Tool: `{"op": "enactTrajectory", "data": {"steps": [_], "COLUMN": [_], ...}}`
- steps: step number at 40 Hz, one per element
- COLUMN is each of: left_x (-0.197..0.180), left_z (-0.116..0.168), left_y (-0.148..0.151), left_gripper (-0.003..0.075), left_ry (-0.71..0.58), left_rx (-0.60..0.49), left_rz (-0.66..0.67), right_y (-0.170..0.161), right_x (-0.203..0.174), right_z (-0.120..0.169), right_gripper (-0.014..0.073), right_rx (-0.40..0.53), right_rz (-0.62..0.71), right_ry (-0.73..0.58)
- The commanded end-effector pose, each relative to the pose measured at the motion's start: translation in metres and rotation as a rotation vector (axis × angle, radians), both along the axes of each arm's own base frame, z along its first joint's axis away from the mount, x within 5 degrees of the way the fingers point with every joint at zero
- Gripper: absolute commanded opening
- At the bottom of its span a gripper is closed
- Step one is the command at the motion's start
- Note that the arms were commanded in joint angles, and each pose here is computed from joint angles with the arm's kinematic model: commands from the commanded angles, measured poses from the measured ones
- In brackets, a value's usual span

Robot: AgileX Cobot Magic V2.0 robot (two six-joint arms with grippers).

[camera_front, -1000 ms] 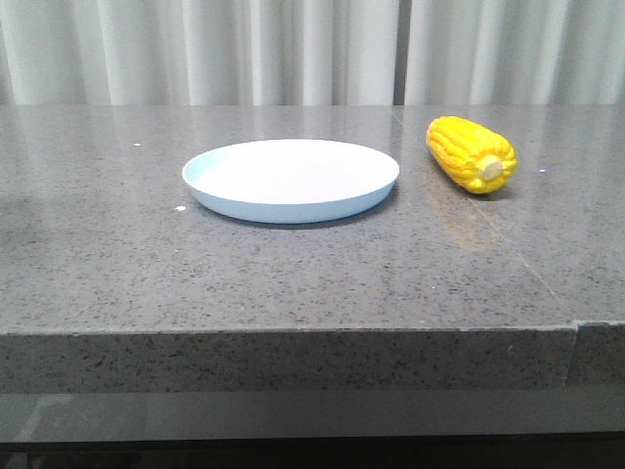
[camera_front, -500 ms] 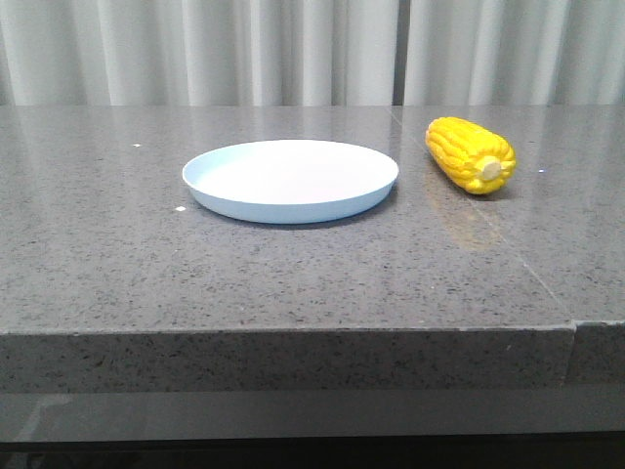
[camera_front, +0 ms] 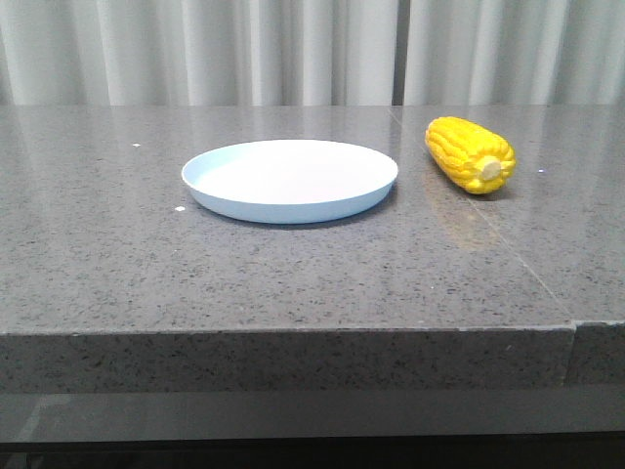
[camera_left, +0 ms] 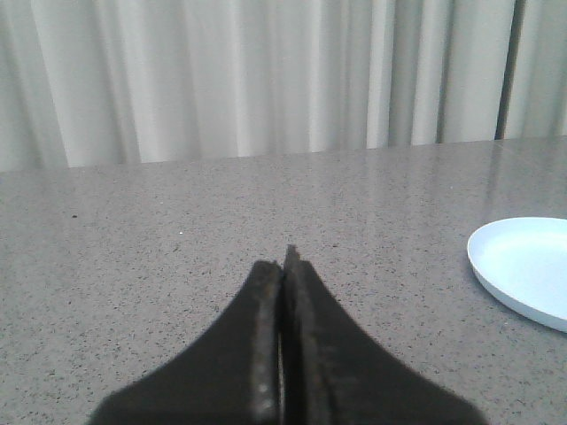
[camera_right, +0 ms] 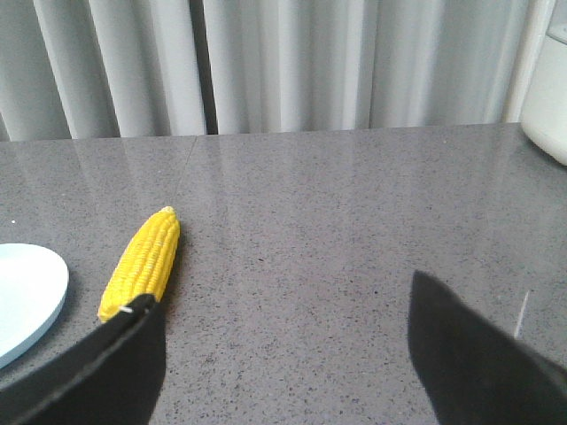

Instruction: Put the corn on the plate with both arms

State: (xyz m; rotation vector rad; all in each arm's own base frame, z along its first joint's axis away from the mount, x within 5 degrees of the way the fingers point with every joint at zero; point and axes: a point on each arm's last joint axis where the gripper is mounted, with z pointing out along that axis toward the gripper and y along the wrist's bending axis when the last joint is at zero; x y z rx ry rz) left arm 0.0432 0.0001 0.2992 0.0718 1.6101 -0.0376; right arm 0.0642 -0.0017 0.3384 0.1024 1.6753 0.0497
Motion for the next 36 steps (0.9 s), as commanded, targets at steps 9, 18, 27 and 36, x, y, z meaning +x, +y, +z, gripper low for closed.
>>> {"op": "enactTrajectory", "data": {"steps": [9,18,27,36], "left_x": [-0.001,-0.001,-0.001,-0.001], "left_z": [0.015,0.015,0.015,0.015], "left_y": [-0.001,-0.001,-0.001,-0.001], "left_gripper": [-0.0020,-0.0020,-0.0020,-0.0020], "left_ry": [-0.102,-0.102,-0.102,-0.102], "left_rx": [0.000,0.000,0.000,0.000], "left_rz": [-0.008,-0.008,-0.008,-0.008], "right_y": [0.000,0.001,0.010,0.043], "right_x": [0.017,0.080,0.153,0.227], "right_z": [0.016,0.024,0.023,0.011], "right_gripper": [0.0591,0.0591,0.0591,0.0591], "right_rx": [0.008,0.099,0.222,0.216], "right_rz": [0.003,0.023,0.074,0.185], "right_ry": [-0.026,0.201,0.433,0.628]}}
